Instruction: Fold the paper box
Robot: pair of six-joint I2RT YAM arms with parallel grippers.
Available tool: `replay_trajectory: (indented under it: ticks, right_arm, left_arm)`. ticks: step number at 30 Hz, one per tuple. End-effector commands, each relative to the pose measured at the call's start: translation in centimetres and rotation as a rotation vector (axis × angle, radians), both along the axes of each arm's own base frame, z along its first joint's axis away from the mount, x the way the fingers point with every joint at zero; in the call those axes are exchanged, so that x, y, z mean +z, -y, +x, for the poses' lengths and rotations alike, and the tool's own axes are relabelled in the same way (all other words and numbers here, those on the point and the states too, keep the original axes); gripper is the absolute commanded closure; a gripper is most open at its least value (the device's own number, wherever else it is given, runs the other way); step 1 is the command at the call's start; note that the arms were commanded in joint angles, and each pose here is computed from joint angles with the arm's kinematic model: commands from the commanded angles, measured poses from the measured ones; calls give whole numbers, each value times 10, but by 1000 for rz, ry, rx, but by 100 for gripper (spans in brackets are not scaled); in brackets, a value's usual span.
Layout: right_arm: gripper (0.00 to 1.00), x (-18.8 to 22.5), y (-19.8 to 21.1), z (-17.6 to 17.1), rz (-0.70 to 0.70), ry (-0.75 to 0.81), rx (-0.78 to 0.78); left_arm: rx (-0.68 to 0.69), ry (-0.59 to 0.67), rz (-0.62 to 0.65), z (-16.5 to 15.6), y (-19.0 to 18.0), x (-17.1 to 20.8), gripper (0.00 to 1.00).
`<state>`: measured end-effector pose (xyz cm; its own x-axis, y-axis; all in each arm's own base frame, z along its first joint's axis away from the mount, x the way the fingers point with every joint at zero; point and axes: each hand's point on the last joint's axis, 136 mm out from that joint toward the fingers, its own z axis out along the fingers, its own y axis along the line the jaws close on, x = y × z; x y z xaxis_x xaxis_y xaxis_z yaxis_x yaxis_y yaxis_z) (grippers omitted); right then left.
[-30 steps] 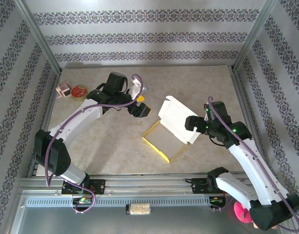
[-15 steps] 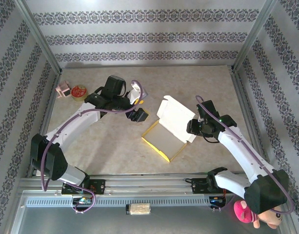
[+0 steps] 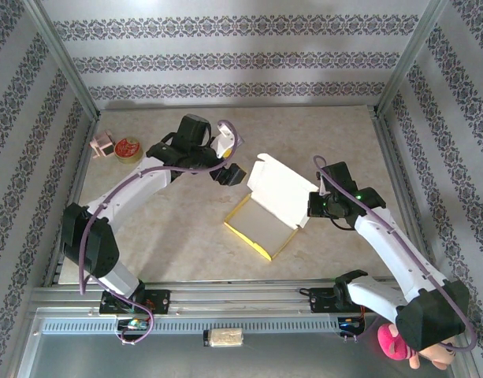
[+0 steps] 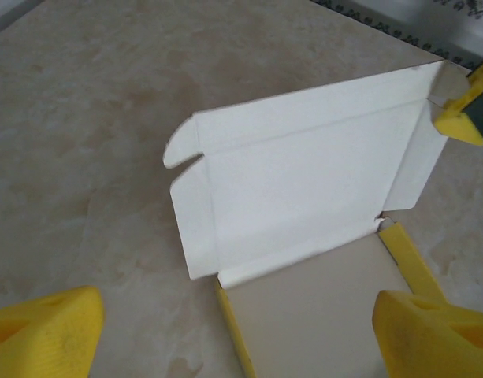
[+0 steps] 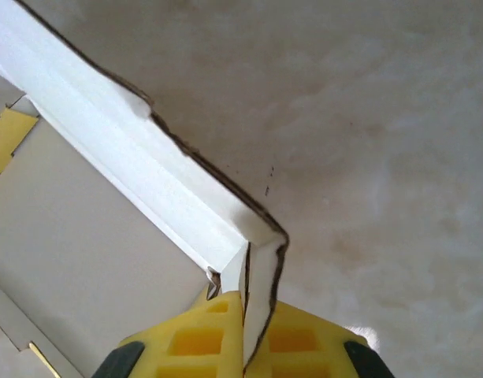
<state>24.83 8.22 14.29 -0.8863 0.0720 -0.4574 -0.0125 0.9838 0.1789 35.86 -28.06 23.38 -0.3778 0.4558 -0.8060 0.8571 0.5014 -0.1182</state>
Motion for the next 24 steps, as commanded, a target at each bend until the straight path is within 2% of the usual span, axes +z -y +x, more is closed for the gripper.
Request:
replay_trajectory:
  ticks: [1, 7, 10, 16, 24]
  right_arm:
    - [98, 31, -15, 23, -15, 162, 183]
    - [100, 57, -33, 58, -147, 348, 464]
    - [100, 62, -37, 74, -216, 389, 559]
    - [100, 61, -51, 94, -266, 445, 710]
    - [100, 60, -68, 98, -223, 498, 806]
  left_arm:
    - [10, 65, -6, 11, 6, 14, 11]
    - [-146, 124, 158, 2, -1, 1, 12]
    - [-214, 107, 234, -9, -8, -12, 12]
    - [-118, 105, 404, -1, -38, -48, 14]
    - [-49, 192, 471, 19, -61, -64, 14]
